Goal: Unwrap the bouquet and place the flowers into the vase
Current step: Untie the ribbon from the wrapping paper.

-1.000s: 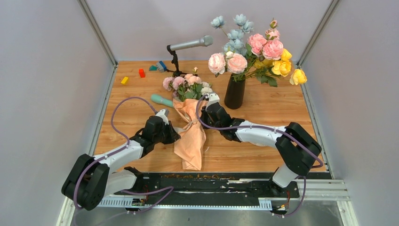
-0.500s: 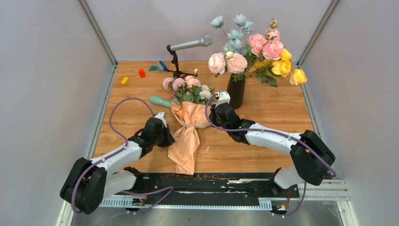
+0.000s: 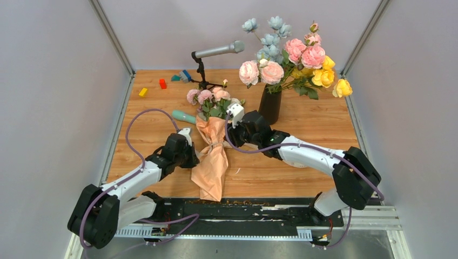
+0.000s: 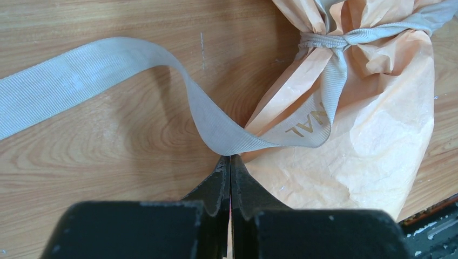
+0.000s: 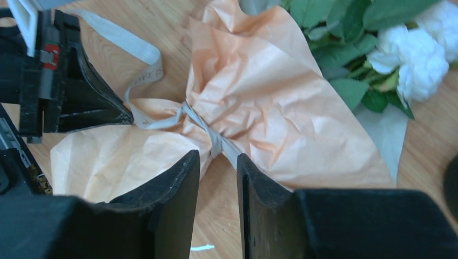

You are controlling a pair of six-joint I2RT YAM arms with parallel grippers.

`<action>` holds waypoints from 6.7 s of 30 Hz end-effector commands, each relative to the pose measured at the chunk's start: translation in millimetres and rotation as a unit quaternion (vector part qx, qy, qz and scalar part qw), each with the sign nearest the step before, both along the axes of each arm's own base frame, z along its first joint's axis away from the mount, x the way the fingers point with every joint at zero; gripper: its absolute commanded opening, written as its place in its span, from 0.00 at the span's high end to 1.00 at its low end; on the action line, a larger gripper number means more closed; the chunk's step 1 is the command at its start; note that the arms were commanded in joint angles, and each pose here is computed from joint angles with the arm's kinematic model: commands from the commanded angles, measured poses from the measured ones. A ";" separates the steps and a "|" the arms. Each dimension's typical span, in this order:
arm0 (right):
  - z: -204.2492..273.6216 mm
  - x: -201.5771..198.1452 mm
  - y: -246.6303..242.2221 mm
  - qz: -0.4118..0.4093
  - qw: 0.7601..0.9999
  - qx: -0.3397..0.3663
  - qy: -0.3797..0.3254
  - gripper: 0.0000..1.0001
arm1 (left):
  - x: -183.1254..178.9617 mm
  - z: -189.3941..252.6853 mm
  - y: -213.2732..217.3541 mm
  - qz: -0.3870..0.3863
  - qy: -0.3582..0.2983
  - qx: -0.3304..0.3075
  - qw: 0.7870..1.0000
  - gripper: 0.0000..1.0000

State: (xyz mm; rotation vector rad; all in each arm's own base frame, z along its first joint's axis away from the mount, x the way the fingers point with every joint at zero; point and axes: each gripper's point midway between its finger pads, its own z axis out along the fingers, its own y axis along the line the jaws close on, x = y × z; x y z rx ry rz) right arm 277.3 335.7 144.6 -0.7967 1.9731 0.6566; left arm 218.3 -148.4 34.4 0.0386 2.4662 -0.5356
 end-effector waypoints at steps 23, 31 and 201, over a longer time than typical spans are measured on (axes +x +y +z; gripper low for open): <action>-32.5 14.5 52.1 0.073 0.996 -0.059 -0.005 0.66 | 7.6 8.4 -4.1 -0.017 -0.003 0.006 1.000 1.00; -40.0 14.9 54.9 0.077 0.995 -0.062 0.001 0.70 | 8.1 9.7 -5.1 -0.018 -0.004 0.004 1.000 1.00; -61.5 37.8 -57.8 -0.312 0.930 -0.165 -0.104 0.98 | -3.4 -10.7 14.7 0.031 0.011 0.025 0.999 1.00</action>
